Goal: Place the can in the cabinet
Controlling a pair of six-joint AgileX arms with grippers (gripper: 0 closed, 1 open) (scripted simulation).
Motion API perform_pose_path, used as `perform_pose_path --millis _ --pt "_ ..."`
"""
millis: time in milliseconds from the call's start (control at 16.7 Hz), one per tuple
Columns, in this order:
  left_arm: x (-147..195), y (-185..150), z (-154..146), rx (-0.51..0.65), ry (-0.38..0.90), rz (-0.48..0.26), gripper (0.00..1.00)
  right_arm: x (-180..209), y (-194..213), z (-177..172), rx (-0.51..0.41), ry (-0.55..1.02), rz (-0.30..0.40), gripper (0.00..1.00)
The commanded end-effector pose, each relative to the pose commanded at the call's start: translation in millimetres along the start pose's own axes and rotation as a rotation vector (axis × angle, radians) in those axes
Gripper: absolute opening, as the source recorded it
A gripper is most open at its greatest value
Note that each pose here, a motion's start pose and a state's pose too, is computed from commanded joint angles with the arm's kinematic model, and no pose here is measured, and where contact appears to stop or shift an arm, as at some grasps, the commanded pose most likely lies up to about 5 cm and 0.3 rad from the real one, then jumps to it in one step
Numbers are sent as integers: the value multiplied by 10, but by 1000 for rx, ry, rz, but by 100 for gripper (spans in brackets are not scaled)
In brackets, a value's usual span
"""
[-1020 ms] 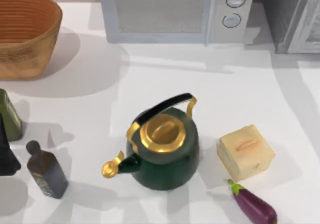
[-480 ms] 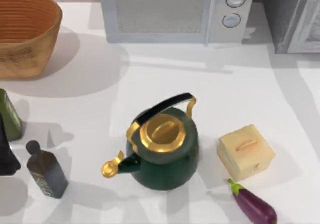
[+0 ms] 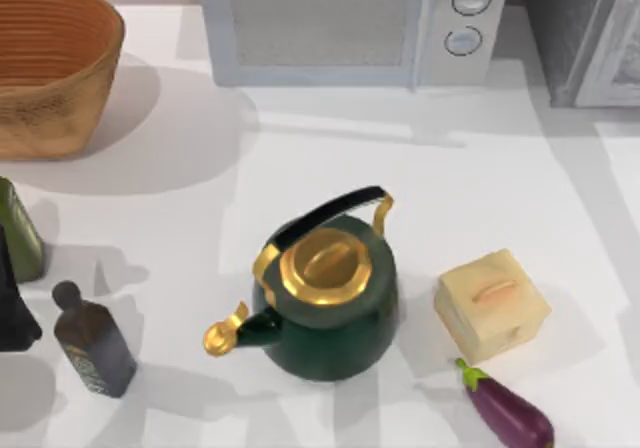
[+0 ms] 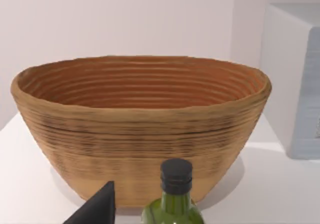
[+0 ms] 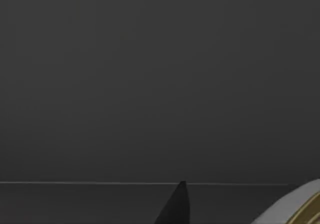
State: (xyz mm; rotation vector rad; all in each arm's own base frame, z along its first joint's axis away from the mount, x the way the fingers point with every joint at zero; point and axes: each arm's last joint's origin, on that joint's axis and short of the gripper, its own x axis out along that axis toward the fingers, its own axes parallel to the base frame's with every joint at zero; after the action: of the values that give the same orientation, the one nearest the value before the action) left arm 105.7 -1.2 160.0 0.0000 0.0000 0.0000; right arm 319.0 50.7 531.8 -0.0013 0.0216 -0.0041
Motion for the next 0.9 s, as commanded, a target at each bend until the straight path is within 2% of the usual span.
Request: perform_pose_path --millis 360,900 --pt "0 0 0 0 0 0 100 200 -14 170 8 -51 0 0" --pt "0 0 0 0 0 0 100 728 -24 35 3 -10 0 0"
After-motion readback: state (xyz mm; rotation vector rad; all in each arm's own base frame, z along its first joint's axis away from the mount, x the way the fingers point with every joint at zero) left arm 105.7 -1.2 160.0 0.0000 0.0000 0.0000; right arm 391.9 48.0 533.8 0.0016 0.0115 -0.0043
